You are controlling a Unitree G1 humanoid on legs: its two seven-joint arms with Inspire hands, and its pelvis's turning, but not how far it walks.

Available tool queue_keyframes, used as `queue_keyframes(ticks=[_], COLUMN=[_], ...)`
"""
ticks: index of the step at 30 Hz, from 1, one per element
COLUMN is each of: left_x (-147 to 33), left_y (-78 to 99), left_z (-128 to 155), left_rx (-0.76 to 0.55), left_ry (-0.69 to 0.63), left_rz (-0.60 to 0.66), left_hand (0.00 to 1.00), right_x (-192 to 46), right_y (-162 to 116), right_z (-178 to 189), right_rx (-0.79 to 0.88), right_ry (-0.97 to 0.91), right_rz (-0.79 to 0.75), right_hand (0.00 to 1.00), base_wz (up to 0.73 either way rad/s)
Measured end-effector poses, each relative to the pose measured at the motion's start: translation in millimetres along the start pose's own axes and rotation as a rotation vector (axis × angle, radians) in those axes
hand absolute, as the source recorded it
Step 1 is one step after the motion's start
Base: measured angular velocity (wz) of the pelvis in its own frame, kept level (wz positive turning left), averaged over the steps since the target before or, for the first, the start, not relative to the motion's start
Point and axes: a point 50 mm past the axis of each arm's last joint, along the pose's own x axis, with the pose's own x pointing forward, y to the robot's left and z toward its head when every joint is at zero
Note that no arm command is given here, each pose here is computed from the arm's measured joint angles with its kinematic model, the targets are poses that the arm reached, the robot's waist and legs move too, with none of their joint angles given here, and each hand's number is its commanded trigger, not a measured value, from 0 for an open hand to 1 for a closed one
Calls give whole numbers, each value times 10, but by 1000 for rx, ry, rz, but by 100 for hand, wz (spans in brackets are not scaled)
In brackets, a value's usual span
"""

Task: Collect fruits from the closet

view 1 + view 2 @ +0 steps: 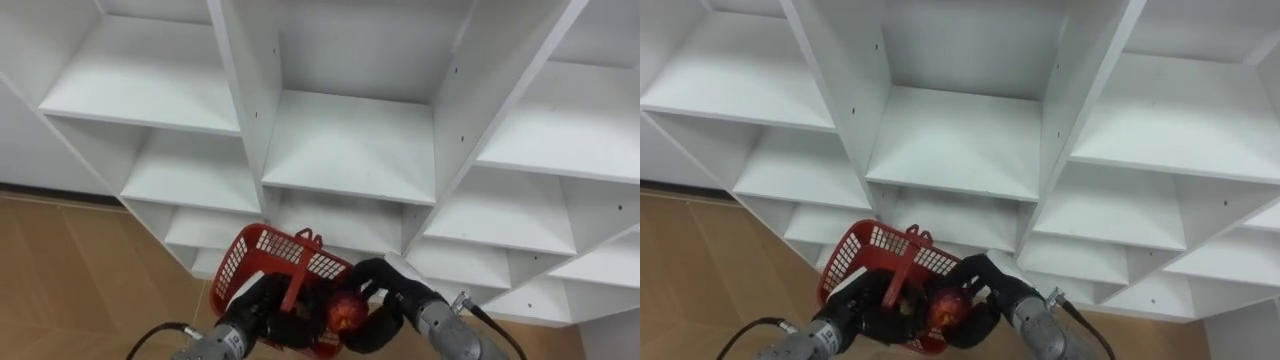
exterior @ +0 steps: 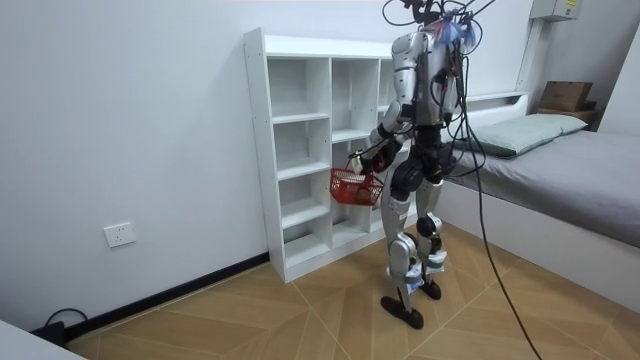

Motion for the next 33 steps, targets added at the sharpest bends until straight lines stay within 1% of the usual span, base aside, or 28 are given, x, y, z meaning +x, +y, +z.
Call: queue_keyframes(ticks=[8,12,14,15,16,17,26,33], left_x=[28,77,86,88,87,87,122,128], left_y=[-139,-260,-278,-292,-295,-293,-304,-287], left_z=[11,84,100,102,99,98,170,170], left_rx=[29,63,72,76,79,79,91,91], left_ry=[2,-16,-20,-20,-18,-18,-37,-34], left_rz=[-76,-160,-174,-181,-183,-183,-198,-195], left_hand=[100,100,100,100,100,100,100,100], right_x=[62,97,111,117,124,125,183,195], right_y=[111,169,169,170,172,174,144,147], right_z=[-31,33,48,52,60,61,103,120], right_rx=[-119,-204,-255,-277,-292,-295,-302,-299], right_ry=[36,19,14,13,9,7,4,0], right_rz=[60,92,100,102,106,107,101,92], right_hand=[100,100,100,93,75,0,0,0], base_wz=[0,-1,-5,-5,-4,0,0,0])
